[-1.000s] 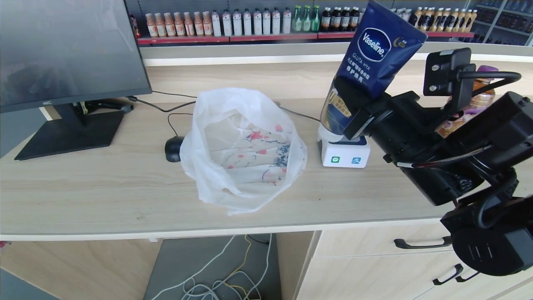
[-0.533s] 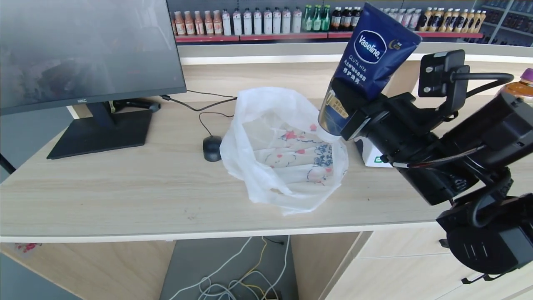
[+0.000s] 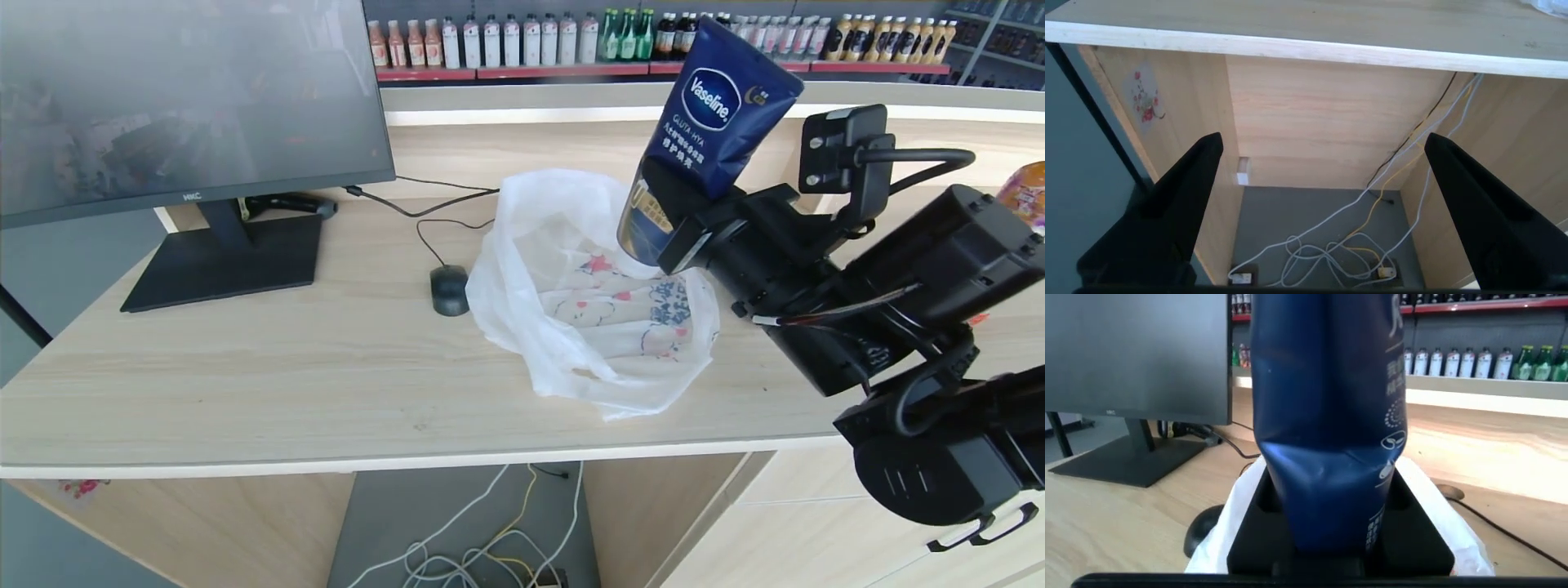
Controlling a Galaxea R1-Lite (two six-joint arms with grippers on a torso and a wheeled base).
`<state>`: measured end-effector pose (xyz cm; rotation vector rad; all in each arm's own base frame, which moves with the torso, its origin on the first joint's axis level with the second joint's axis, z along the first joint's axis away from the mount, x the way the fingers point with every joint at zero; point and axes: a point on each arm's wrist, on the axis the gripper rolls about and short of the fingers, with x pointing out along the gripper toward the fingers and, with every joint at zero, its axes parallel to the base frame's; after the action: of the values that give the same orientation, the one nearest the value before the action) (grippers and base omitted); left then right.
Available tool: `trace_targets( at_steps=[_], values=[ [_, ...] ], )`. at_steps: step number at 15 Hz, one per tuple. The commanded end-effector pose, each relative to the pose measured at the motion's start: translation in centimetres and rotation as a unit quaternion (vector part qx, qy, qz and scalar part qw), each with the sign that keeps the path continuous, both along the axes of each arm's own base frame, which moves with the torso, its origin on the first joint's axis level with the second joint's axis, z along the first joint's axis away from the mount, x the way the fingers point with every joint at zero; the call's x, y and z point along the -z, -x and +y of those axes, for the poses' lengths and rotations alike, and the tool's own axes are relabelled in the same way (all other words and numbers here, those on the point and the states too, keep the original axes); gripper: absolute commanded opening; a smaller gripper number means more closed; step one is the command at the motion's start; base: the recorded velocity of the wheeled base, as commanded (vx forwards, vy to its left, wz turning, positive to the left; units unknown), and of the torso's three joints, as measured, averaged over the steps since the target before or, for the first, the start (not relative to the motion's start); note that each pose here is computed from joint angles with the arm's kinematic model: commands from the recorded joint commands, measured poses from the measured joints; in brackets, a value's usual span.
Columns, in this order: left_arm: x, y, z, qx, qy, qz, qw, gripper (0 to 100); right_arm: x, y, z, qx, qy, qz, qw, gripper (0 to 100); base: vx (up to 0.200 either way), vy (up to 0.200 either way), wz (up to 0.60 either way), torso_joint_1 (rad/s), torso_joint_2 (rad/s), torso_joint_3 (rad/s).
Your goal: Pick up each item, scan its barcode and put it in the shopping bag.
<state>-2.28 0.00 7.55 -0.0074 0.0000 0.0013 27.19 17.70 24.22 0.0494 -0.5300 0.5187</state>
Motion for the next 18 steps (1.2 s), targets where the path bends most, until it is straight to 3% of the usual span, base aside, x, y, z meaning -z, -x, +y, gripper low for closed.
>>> trace_targets(
  at_steps=[1, 6, 12, 18],
  values=[
    [0.0, 0.0, 0.0, -0.001, 0.000, 0.000, 1.0000, 100, 0.1, -0.6, 0.3, 0.000, -0.001, -0.001, 1.000, 0, 0.000, 0.000, 0.00, 0.000, 0.00, 0.000],
    [0.0, 0.0, 0.0, 0.000, 0.000, 0.000, 1.0000, 100, 0.8, -1.5, 0.8, -0.007, -0.004, 0.018, 1.000, 0, 0.000, 0.000, 0.00, 0.000, 0.00, 0.000],
    [0.0, 0.0, 0.0, 0.000, 0.000, 0.000, 1.0000, 100, 0.5, -3.5, 2.1, -0.008, 0.024, 0.074, 0.997, 0, 0.000, 0.000, 0.00, 0.000, 0.00, 0.000],
    [0.0, 0.0, 0.0, 0.000, 0.000, 0.000, 1.0000, 100, 1.5, -7.4, 2.8, 0.008, 0.015, 0.070, 0.997, 0, 0.000, 0.000, 0.00, 0.000, 0.00, 0.000]
  ],
)
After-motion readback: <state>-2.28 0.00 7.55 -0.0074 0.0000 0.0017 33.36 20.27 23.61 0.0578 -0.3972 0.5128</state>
